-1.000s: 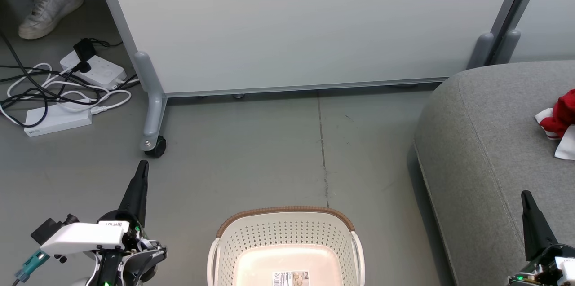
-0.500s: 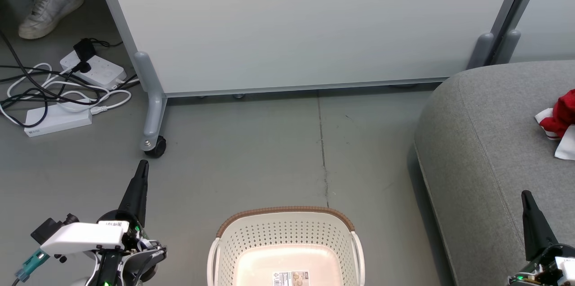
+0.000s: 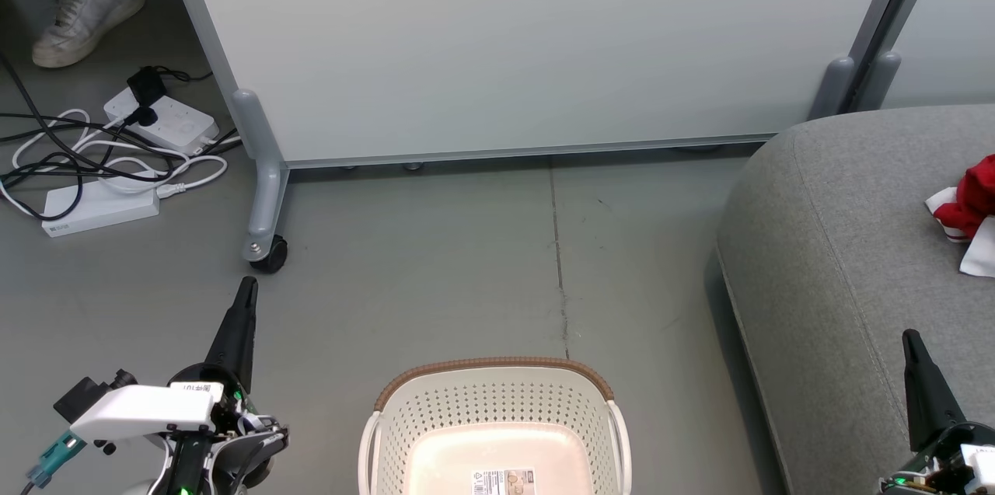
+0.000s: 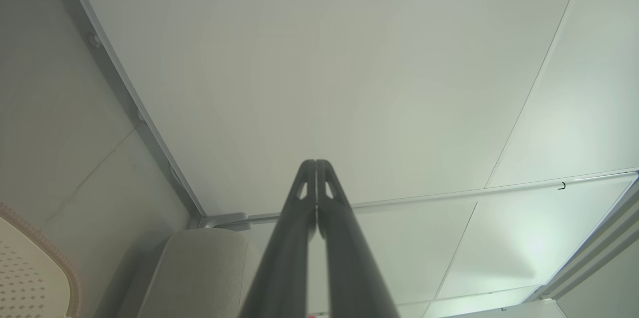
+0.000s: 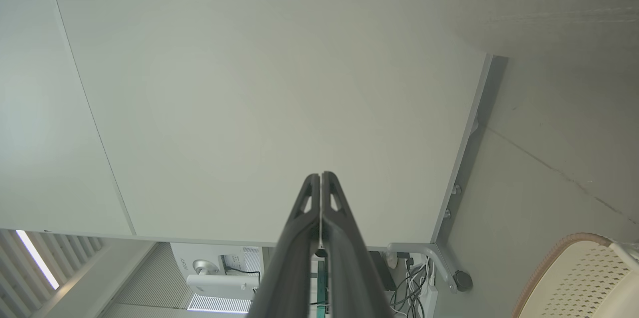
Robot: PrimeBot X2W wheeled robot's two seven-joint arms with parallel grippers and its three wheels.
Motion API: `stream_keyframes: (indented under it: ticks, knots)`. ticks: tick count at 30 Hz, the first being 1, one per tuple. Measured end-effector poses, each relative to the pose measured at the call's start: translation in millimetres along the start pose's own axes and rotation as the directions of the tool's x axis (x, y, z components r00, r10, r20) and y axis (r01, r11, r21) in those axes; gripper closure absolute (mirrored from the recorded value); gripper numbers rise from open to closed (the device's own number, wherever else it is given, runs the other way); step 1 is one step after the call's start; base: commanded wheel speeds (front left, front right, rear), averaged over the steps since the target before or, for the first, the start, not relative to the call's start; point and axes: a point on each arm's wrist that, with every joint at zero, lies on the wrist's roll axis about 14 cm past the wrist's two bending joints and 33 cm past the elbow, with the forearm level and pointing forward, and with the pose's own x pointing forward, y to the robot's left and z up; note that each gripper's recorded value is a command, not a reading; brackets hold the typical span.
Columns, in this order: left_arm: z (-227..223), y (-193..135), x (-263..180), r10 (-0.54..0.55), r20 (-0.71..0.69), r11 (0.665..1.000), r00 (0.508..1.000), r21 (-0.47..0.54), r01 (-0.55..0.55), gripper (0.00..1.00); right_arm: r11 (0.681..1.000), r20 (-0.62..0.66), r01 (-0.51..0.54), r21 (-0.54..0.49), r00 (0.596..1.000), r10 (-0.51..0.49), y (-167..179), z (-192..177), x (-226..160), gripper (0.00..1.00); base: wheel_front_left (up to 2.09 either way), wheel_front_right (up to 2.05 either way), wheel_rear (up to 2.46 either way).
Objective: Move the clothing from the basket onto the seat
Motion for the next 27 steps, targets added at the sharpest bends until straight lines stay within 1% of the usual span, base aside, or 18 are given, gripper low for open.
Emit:
stream_keyframes:
  ticks: [27]
  knots:
    - [0.1,-0.2,0.0,-0.001,0.002,1.0,1.0,-0.003,0.001,1.0,1.0,-0.001,0.0,-0.002,1.0,0.0,0.1,0.1,0.0,1.0,0.0,0.0,0.0]
